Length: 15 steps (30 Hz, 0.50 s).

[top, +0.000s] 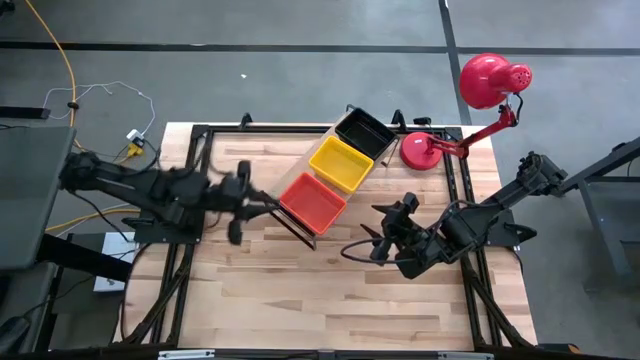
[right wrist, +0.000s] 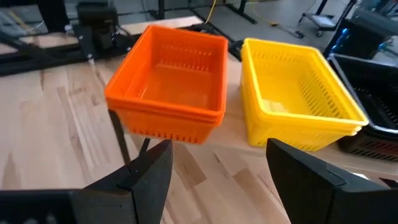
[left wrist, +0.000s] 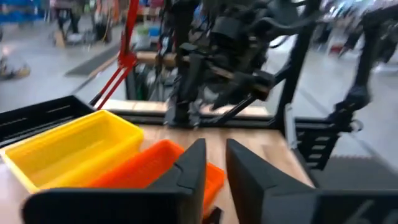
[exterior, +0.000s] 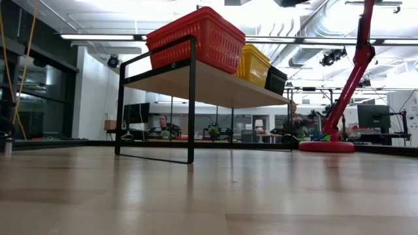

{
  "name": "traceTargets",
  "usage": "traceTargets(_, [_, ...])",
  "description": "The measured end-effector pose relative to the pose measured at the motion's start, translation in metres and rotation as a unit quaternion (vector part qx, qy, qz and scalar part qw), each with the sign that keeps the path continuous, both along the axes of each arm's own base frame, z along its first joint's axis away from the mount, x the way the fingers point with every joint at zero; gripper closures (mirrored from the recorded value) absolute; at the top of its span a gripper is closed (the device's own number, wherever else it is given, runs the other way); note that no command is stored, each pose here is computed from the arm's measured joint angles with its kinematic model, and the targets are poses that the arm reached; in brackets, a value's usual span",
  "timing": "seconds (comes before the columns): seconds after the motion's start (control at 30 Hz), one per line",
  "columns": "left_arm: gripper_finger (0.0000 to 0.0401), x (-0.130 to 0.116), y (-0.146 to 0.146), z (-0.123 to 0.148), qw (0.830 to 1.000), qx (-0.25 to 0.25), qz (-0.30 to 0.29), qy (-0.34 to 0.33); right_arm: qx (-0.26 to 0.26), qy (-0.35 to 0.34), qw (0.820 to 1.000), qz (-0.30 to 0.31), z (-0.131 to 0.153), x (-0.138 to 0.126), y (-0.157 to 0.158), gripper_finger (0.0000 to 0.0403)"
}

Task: Stack baskets on shelf by color
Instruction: Return to Home Position

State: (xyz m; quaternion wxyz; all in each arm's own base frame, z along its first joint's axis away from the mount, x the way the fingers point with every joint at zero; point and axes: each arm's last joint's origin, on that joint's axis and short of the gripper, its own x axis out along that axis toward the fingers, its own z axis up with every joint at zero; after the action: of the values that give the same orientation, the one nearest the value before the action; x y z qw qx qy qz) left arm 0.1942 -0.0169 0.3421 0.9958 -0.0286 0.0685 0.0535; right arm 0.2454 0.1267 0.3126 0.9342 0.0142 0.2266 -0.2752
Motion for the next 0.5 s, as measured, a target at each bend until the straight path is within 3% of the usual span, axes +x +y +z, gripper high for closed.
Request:
traceTargets(0.13, [0.0392,-0.023,-0.013,-0.036,0.999,0.007,-0.019,-0.046,-0.003,-0.015,1.0,-0.01,0.002,0.001,0.0,0.0155])
traceTargets(0.33, [0.0399,-0.047,-0.015,-0.06,0.995,0.059,-0.058,-0.061,0.001,-0.025,0.999,-0.027,0.002,0.004,-0.005,0.0155])
traceTargets(0.5, [0.0401,-0.056,-0.013,-0.067,0.977,0.111,-0.173,-0.056,0.017,-0.02,0.999,-0.019,0.004,0.005,-0.009,0.0155])
